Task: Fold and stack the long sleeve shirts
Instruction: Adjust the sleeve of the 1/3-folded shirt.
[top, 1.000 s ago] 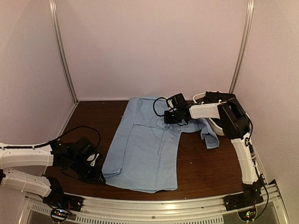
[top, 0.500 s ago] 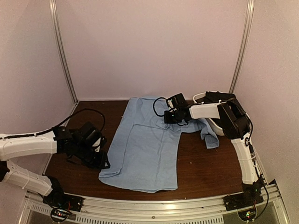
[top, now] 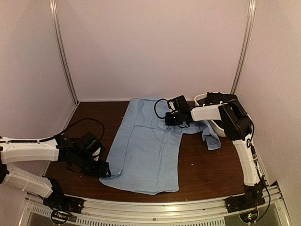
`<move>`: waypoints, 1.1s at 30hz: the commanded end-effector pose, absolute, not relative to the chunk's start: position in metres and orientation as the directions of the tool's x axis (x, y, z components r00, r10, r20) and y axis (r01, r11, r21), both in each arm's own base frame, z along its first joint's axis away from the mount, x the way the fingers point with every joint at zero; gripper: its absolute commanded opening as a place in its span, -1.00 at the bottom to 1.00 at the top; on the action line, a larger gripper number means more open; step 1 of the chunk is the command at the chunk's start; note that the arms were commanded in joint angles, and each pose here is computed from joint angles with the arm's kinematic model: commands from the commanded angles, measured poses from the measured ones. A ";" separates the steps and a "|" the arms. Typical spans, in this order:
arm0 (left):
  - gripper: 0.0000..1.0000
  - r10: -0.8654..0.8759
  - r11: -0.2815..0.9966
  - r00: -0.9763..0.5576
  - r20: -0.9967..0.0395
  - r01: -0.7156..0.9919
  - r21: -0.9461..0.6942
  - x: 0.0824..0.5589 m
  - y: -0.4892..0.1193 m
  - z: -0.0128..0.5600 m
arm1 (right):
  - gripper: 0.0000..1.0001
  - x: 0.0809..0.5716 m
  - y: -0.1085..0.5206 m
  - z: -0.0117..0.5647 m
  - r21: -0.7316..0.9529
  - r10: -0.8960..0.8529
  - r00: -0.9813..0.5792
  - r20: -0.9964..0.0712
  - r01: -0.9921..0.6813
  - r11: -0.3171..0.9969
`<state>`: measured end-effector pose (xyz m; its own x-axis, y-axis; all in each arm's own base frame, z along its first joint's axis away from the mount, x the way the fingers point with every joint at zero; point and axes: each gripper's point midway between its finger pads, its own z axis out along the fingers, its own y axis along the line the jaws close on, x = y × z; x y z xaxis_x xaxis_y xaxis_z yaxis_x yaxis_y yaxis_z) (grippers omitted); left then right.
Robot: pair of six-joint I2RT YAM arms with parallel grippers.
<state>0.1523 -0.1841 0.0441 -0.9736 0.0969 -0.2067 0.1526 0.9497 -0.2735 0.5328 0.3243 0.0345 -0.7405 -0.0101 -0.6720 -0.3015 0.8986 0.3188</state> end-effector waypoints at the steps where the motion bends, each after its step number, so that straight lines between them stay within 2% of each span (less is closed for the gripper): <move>1: 0.40 0.094 0.934 -0.968 -0.232 0.167 -0.315 0.156 -0.192 0.041 | -1.00 0.520 0.320 0.014 0.327 -0.026 -0.785 -0.620 -0.287 0.900; 6: 0.39 0.085 0.929 -0.972 -0.219 0.157 -0.336 0.152 -0.193 0.027 | -1.00 0.519 0.321 0.011 0.334 -0.025 -0.788 -0.615 -0.289 0.897; 8: 0.26 0.083 0.921 -0.976 -0.204 0.153 -0.357 0.148 -0.197 0.028 | -1.00 0.518 0.321 0.009 0.334 -0.027 -0.790 -0.613 -0.290 0.897; 9: 0.16 0.081 0.918 -0.977 -0.199 0.151 -0.367 0.146 -0.199 0.031 | -1.00 0.518 0.321 0.009 0.333 -0.029 -0.790 -0.613 -0.291 0.897; 14: -0.72 0.056 0.914 -0.978 -0.201 0.131 -0.384 0.147 -0.201 0.061 | -1.00 0.519 0.320 0.006 0.324 -0.035 -0.789 -0.613 -0.292 0.900; 16: -1.00 0.049 0.917 -0.978 -0.202 0.124 -0.379 0.149 -0.202 0.075 | -1.00 0.519 0.321 0.005 0.323 -0.036 -0.789 -0.613 -0.292 0.900; 24: -0.99 0.019 0.917 -0.988 -0.153 0.078 -0.391 0.148 -0.208 0.110 | -1.00 0.518 0.318 -0.006 0.316 -0.040 -0.800 -0.599 -0.283 0.906; 26: -0.81 0.014 0.921 -0.990 -0.142 0.068 -0.384 0.147 -0.206 0.115 | -1.00 0.517 0.317 -0.008 0.312 -0.044 -0.802 -0.596 -0.281 0.907; 28: -0.40 0.012 0.927 -0.988 -0.154 0.068 -0.369 0.150 -0.204 0.124 | -1.00 0.516 0.316 -0.010 0.309 -0.049 -0.804 -0.593 -0.282 0.908; 29: -0.29 0.012 0.932 -0.987 -0.163 0.070 -0.356 0.151 -0.201 0.127 | -1.00 0.516 0.316 -0.011 0.308 -0.050 -0.805 -0.591 -0.283 0.909; 33: 0.00 0.003 0.945 -0.982 -0.187 0.064 -0.320 0.158 -0.191 0.136 | -1.00 0.515 0.316 -0.013 0.309 -0.051 -0.807 -0.588 -0.283 0.908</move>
<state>0.1542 -0.2036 0.1264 -0.9844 0.0131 -0.1755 0.0779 0.9266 -0.3679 0.5324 0.3255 0.0330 -0.7422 -0.0112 -0.6700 -0.3097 0.8924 0.3282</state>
